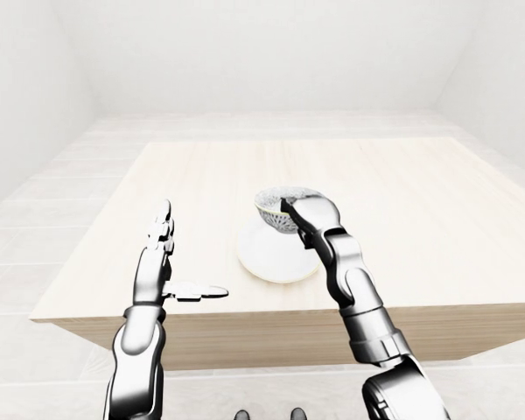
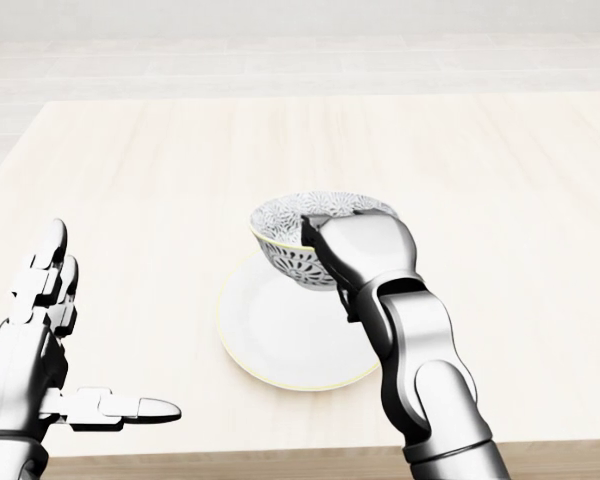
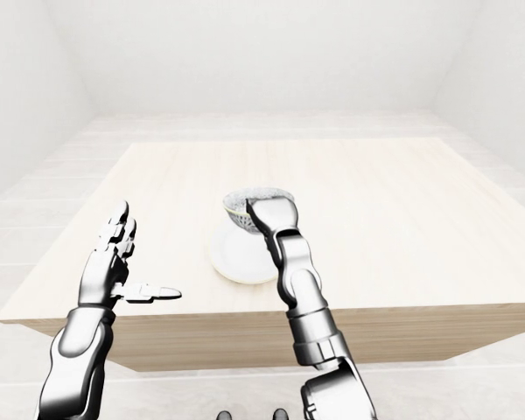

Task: Put the bowl on the plate.

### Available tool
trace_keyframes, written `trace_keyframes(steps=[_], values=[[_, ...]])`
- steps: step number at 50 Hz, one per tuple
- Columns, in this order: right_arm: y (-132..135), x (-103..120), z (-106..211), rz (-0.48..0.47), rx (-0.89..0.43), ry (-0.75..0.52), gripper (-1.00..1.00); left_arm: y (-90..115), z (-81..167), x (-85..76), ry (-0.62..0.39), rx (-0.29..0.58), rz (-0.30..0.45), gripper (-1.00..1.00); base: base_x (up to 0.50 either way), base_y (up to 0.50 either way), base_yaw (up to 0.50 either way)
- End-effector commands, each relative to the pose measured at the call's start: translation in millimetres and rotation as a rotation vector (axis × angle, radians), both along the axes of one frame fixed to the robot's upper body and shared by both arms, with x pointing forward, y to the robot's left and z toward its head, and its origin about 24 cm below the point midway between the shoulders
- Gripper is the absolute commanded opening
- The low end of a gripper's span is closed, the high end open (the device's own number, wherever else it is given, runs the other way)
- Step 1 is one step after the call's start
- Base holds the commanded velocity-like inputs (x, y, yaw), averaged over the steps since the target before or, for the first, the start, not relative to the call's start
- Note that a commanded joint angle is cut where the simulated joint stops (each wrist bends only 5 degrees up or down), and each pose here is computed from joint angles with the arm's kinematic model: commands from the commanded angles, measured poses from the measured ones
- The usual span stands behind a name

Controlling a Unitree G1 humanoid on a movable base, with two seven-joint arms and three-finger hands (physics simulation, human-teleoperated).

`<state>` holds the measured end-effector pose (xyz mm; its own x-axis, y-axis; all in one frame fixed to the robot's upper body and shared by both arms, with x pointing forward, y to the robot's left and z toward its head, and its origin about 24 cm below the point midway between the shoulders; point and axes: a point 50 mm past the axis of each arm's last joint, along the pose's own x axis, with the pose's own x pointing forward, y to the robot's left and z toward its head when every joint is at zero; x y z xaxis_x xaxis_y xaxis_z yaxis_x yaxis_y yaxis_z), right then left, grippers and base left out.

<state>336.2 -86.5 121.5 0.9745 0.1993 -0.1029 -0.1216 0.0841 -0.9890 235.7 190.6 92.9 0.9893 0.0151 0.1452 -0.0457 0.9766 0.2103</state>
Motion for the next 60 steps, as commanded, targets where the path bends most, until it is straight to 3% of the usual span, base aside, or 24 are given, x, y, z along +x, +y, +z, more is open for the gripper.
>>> trace_keyframes(steps=[1, 20, 22, 60], values=[[9, -1, -8, 0.018, 0.045, -0.019, -0.72, 1, -1, 1.1, 0.003, 0.000, 0.002, 1.00, 0.00, 0.00, 0.00], [19, -8, -20, 0.042, 0.068, -0.010, -0.67, 4, -14, 5.5, 0.058, -0.013, 0.017, 1.00, 0.00, 0.00, 0.00], [19, -8, -21, 0.042, 0.071, -0.008, -0.68, 3, -6, 4.8, 0.025, -0.008, 0.011, 1.00, 0.00, 0.00, 0.00], [13, -8, -41, 0.018, 0.116, 0.023, -0.67, 2, -9, 6.3, 0.037, -0.007, 0.015, 1.00, 0.00, 0.00, 0.00]])
